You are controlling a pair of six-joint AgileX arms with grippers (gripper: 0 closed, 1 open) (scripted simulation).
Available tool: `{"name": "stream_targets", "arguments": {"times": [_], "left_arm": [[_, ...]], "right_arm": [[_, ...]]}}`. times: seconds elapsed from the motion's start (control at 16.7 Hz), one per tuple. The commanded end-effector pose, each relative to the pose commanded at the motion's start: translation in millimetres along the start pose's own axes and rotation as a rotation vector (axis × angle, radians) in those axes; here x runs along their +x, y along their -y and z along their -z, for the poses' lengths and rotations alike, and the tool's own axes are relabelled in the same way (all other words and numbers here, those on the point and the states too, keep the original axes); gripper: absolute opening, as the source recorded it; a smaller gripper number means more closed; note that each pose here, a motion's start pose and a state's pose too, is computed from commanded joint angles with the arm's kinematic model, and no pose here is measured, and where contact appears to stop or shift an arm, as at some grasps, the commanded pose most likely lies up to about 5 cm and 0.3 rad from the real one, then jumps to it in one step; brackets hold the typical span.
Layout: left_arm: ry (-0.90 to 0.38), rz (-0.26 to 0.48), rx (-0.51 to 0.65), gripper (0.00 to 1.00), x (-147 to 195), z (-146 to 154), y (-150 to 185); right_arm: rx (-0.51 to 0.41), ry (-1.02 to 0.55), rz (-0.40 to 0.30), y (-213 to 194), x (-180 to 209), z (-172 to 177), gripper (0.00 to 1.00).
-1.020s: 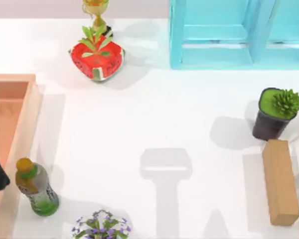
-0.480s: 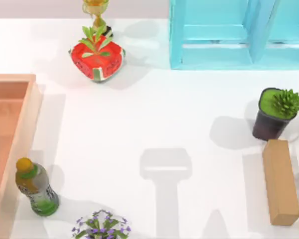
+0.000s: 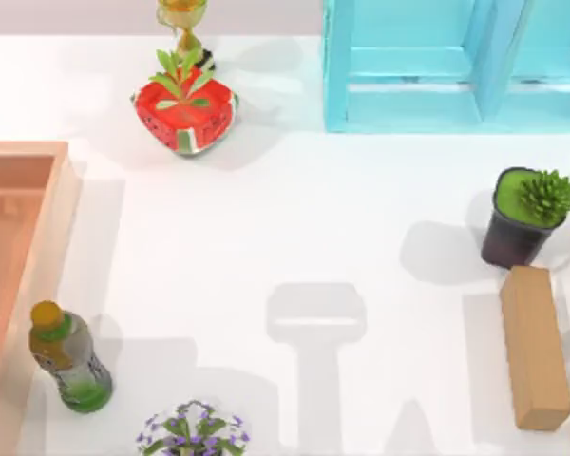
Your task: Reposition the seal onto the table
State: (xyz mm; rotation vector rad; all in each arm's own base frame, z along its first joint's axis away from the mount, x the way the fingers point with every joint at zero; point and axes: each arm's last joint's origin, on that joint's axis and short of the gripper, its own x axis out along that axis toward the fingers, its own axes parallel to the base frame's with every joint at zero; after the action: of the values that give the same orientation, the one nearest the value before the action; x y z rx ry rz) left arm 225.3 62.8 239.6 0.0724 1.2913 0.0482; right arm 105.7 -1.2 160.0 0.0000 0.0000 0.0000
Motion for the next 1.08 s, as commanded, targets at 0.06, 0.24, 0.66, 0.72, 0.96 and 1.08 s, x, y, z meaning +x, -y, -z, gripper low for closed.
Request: {"name": "stream_targets", "arguments": {"times": [0.06,0.24,0.66,0.72,0.96,1.08], "left_arm": [[-0.064,0.015,0.002,1.00,4,-9,-6],[-0.203,0.054,0.005,1.00,16,-30,-23],[-0.278,0.080,0.005,1.00,24,-41,-34],[-0.275,0.080,0.009,1.00,23,-41,-32],[-0.278,0.080,0.006,1.00,43,-42,-34],[-0.279,0.080,0.005,1.00,63,-40,-35]], "right_arm": [[0.000,0.000,0.000,0,0,0,1.00],[0.000,0.000,0.000,0,0,0,1.00],[0.000,0.000,0.000,0,0,0,1.00],[0.000,0.000,0.000,0,0,0,1.00],[0.000,0.000,0.000,0,0,0,1.00],[0.000,0.000,0.000,0,0,0,1.00]]}}
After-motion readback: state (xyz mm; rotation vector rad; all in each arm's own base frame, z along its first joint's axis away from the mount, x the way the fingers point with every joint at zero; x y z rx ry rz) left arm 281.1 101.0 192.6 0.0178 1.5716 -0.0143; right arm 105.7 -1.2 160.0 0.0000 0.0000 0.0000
